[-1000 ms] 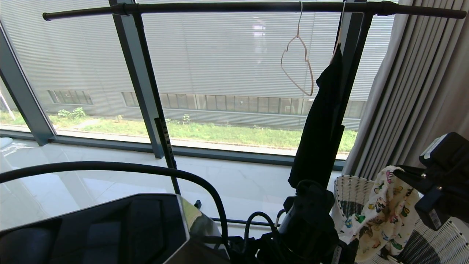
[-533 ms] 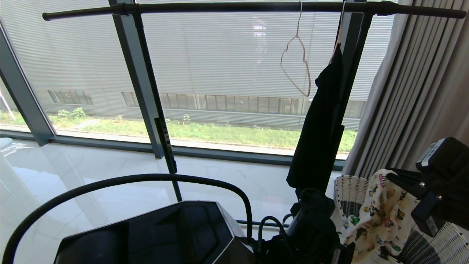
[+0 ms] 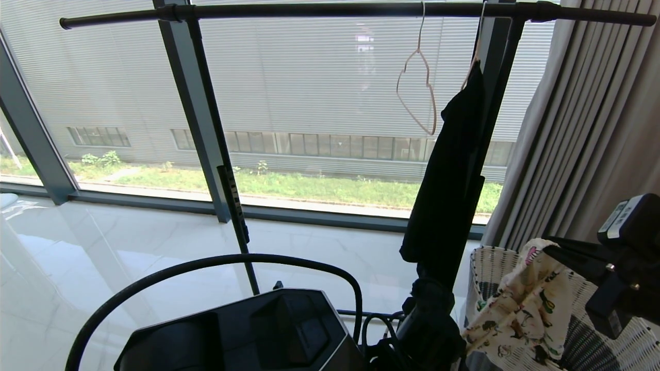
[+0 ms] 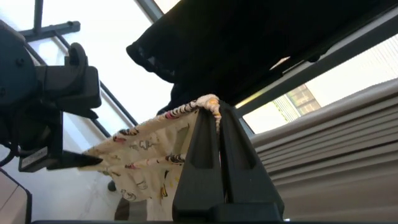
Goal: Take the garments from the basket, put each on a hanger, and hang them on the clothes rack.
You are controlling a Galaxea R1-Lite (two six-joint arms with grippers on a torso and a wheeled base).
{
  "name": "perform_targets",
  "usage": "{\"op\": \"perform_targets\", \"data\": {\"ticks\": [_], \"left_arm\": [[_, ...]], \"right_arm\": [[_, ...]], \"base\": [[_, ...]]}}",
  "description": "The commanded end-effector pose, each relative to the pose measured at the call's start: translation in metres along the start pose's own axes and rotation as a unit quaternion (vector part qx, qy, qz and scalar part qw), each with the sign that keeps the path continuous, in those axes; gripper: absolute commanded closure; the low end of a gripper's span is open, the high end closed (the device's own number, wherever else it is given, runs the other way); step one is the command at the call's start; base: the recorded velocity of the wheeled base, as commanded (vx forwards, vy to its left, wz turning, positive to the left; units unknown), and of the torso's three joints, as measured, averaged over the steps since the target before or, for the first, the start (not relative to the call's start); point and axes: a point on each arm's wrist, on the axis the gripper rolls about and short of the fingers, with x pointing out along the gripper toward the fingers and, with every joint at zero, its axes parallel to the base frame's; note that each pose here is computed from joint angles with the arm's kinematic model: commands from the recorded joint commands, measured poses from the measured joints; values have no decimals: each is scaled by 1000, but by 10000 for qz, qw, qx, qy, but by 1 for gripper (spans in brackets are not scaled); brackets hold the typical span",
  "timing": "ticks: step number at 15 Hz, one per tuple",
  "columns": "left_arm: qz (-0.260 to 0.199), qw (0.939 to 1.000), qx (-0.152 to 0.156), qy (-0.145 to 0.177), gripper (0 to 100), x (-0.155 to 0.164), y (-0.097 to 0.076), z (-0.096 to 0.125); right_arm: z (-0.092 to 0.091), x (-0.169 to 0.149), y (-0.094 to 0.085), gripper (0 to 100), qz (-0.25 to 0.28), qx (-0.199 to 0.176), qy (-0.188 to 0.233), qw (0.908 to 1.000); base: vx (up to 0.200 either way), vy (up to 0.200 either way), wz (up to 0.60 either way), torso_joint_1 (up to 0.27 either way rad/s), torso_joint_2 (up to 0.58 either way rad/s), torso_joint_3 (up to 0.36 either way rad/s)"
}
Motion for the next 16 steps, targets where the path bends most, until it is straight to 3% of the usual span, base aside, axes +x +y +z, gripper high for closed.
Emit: {"op": "perform_targets", "data": {"ticks": [1, 3, 7, 9, 10, 11, 16], "left_arm": [[313, 9995, -34, -94, 100, -3, 6, 4], [748, 9971, -52, -153, 100, -15, 13, 7], [999, 9946, 272, 54, 100, -84, 33, 9], [1119, 9913, 614, -319, 100, -145, 47, 32], [1131, 9906, 624, -458, 100, -159, 48, 38], [1214, 9883, 656, -656, 100, -199, 53, 56], [1327, 9876, 680, -486, 100, -326, 49, 116]], "right_arm": [[-1, 3, 2, 100, 35, -20, 41, 10000], [-2, 13, 6, 100, 129, 28, 197, 9997], [-1, 34, 14, 100, 263, 296, 471, 9981], [-3, 42, 20, 100, 340, 523, 608, 9962], [-2, 43, 22, 100, 383, 519, 599, 9961], [2, 43, 25, 100, 454, 562, 523, 9960], [26, 37, 9, 100, 243, 680, 175, 9972]], "base": [[0, 0, 0, 0, 0, 0], [0, 0, 0, 0, 0, 0], [0, 0, 0, 0, 0, 0], [0, 0, 0, 0, 0, 0], [0, 0, 0, 0, 0, 0], [0, 0, 0, 0, 0, 0], [0, 0, 0, 0, 0, 0]]}}
